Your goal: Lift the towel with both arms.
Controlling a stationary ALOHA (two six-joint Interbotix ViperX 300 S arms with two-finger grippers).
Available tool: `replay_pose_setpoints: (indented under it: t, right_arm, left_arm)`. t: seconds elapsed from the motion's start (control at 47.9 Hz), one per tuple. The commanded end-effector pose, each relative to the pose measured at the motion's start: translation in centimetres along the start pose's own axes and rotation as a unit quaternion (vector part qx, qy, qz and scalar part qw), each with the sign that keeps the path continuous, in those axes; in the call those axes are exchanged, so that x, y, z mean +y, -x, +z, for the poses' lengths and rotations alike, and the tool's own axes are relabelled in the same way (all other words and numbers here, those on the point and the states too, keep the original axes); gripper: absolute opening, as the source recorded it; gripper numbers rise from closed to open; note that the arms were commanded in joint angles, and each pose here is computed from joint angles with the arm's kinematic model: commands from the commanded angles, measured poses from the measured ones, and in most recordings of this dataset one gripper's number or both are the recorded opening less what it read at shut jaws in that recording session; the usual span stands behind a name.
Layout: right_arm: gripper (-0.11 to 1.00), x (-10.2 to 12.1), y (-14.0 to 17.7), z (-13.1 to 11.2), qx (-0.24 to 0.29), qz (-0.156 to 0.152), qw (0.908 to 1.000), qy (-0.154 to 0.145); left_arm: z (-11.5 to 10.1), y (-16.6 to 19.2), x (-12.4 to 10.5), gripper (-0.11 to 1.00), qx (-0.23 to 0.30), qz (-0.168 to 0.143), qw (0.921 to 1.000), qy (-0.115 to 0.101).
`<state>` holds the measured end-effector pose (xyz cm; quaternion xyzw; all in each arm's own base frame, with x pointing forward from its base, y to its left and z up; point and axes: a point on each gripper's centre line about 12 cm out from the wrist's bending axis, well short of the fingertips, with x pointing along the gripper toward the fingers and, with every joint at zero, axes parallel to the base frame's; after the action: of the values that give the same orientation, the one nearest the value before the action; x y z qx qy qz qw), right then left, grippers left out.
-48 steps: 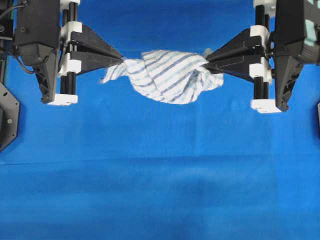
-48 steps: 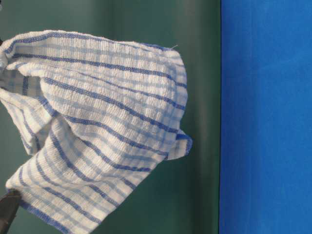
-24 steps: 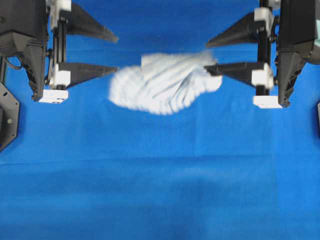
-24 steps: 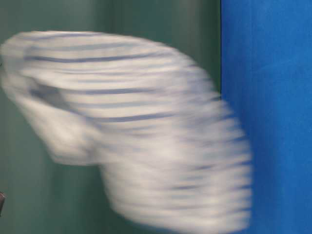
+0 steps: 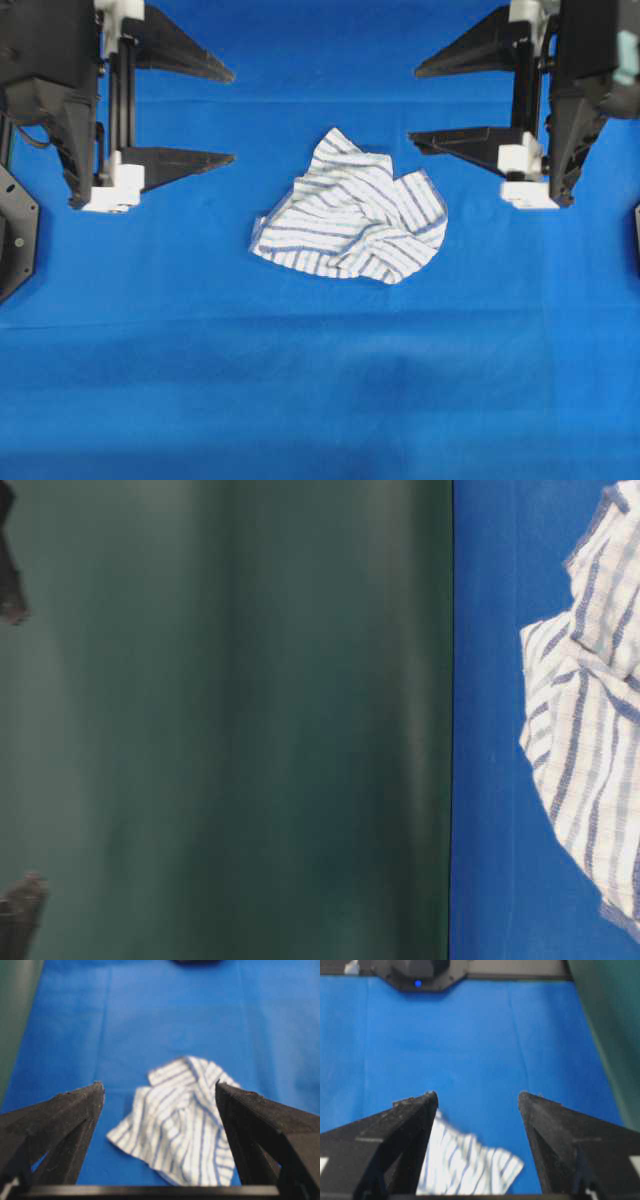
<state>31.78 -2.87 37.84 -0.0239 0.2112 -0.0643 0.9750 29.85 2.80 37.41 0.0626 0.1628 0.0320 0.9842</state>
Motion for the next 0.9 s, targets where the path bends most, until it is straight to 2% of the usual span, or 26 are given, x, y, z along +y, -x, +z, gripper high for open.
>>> replay_pose_setpoints:
  t: [0.0,0.125,0.313,0.439,0.648,0.878]
  right_arm:
    - [0.67,0.4,0.1,-0.8,0.001,0.007,0.9999,-0.008]
    - [0.67,1.7,-1.1,-4.1,0.037,0.024,0.9989,-0.013]
    - [0.67,3.5,-2.7,-8.1,0.062,0.05,0.9967,-0.019]
    - [0.67,4.0,-4.1,-11.2,0.088,0.055,0.9942,-0.029]
    - [0.67,4.5,-6.4,-15.5,0.145,0.056,0.9875,-0.023]
    - [0.67,5.1,-9.1,-20.0,0.205,0.059,0.9768,-0.019]
  left_arm:
    - [-0.6,-0.7,-0.7,0.94,-0.004,-0.009,0.9999,-0.003]
    - [-3.3,-2.7,-2.0,0.94,0.014,-0.024,0.9996,-0.009]
    - [-7.0,-5.5,-3.0,0.94,0.037,-0.033,0.9987,-0.011]
    - [-9.8,-7.3,-3.5,0.94,0.051,-0.034,0.998,-0.012]
    - [-15.2,-10.6,-4.3,0.94,0.097,-0.038,0.9944,-0.014]
    - [-18.9,-13.3,-5.5,0.94,0.148,-0.053,0.9875,-0.019]
